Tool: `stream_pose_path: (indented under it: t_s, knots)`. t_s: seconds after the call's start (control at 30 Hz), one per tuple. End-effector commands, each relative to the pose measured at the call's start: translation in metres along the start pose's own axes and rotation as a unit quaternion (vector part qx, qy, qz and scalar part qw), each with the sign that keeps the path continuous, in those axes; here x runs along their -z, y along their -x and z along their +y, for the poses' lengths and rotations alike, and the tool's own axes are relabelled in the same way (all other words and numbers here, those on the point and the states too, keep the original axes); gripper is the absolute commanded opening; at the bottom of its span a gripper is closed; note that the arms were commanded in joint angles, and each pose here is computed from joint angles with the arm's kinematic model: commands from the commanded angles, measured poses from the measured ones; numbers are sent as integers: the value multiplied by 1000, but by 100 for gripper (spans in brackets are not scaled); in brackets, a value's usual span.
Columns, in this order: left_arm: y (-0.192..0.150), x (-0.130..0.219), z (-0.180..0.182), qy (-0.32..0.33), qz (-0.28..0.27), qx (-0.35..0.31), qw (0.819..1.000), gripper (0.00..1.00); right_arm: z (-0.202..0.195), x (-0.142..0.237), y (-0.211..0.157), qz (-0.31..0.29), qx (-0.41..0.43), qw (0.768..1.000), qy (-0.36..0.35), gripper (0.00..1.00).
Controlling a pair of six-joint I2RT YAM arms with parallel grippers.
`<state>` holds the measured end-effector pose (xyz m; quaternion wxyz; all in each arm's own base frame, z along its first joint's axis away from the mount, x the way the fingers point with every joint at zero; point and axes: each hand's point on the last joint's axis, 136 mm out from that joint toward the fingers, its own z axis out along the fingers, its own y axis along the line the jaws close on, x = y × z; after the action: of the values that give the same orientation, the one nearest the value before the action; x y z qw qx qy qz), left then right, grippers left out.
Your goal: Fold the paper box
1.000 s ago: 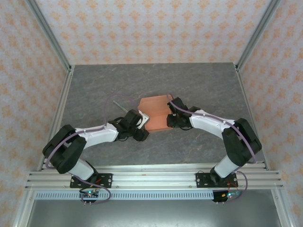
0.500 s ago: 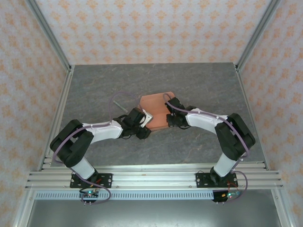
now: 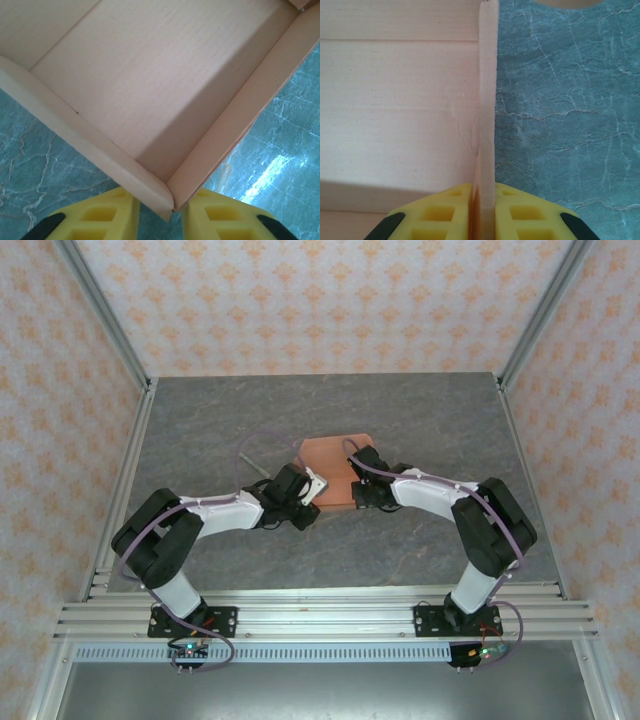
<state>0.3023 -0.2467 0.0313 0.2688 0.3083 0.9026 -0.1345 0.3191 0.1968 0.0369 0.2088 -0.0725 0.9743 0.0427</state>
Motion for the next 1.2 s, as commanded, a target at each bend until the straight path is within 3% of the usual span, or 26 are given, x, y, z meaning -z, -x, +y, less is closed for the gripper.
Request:
stream_pose_path:
  t_s: [0.0, 0.13, 0.3, 0.6, 0.8, 1.0, 1.17]
  knots:
    - [8, -5, -2, -9, -9, 0, 1000, 22, -2, -3, 4, 3, 9, 1000, -13, 16]
    - [8, -5, -3, -9, -12, 0, 1000, 14, -1, 0, 7, -2, 5, 1000, -13, 19]
    - [5, -1, -3, -8, -5, -5, 1000, 15, -1, 5, 13, -10, 4, 1000, -14, 22]
    - [0, 9, -5, -13, 12, -9, 1000, 41, -1, 11, 23, -22, -10, 1000, -18, 42]
    - [1, 30, -10, -21, -1, 0, 1000, 51, 6, 25, 34, -40, -19, 999, 1, 53]
    - [20, 63, -8, -20, -72, 65, 995, 54, 7, 61, 38, -77, -11, 996, 36, 59]
    - [43, 74, 15, 8, -120, 175, 977, 53, -9, 63, 11, -50, 18, 998, 20, 61]
